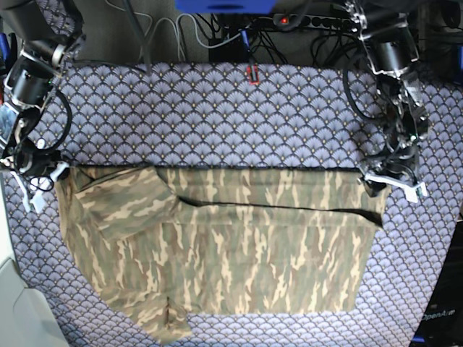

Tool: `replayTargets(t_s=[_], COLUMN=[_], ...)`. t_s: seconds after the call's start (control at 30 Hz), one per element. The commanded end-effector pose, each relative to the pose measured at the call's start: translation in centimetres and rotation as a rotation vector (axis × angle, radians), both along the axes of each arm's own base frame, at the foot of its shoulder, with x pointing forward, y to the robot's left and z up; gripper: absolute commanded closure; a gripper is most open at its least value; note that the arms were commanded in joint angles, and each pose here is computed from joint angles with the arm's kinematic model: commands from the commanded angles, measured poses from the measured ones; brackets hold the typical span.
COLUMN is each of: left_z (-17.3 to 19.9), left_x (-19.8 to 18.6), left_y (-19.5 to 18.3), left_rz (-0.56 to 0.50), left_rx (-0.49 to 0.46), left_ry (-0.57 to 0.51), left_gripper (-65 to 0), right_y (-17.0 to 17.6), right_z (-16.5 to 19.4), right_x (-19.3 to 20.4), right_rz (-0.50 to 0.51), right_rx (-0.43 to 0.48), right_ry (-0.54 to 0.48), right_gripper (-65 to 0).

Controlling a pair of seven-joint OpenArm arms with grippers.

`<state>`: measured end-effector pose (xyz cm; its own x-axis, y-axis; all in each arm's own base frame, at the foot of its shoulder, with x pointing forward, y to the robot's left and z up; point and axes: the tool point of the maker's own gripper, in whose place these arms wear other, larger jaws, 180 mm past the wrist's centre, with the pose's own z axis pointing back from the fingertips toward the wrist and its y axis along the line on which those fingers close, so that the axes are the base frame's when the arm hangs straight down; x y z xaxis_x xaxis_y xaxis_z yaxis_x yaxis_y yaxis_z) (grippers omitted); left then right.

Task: Fold the T-shirt properly
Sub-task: 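Lower the folded edge onto the shirt and open both grippers, then drag the shirt toward the robot with both grippers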

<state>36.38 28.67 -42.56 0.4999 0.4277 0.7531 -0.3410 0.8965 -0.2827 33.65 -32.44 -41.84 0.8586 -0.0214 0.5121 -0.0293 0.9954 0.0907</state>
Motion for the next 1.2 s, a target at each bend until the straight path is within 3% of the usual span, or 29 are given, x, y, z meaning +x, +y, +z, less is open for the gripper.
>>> replayTargets(t_s=[0.0,0.07,0.2,0.4,0.73,0.97,1.17], left_z=[-0.6,-0.7,-0.4,-0.9,1.5,2.2,4.2], left_x=[-0.3,-0.4,-0.3,-1.2,-3.0,-4.3,-5.6], left_y=[0.0,-0.1,0.3,0.4,0.6,0.8,2.9], left_rz=[-0.006,-0.008,-0.007,-0.008,-0.035,-0.073,-0.026], left_rx=[-0.008,-0.01,-0.001,0.003,0.078,0.086,0.076], left_ry=[0.037,0.042,0.039,0.055,0.003,0.083,0.129], left_gripper=[-33.9,-25.6,0.0,-0.4,-0.6,-0.6,-0.6], right_y=[-1.0,-1.1,-1.1,-1.1,-1.8,-2.0,-0.3], right_z=[1.6,1.6,1.6,0.7,-0.9,-0.2,0.9], right_x=[1.1,1.1,1.0,-0.1,-3.8,-6.3,-9.3], right_rz=[-0.006,-0.009,-0.009,-0.01,-0.034,0.006,0.065], right_rx=[-0.022,-0.021,-0.021,-0.018,0.044,-0.037,-0.061], right_ry=[-0.046,-0.046,-0.044,-0.02,0.006,-0.001,-0.022], right_gripper=[-6.9,-6.2,0.0,0.0,0.0,0.0,0.0])
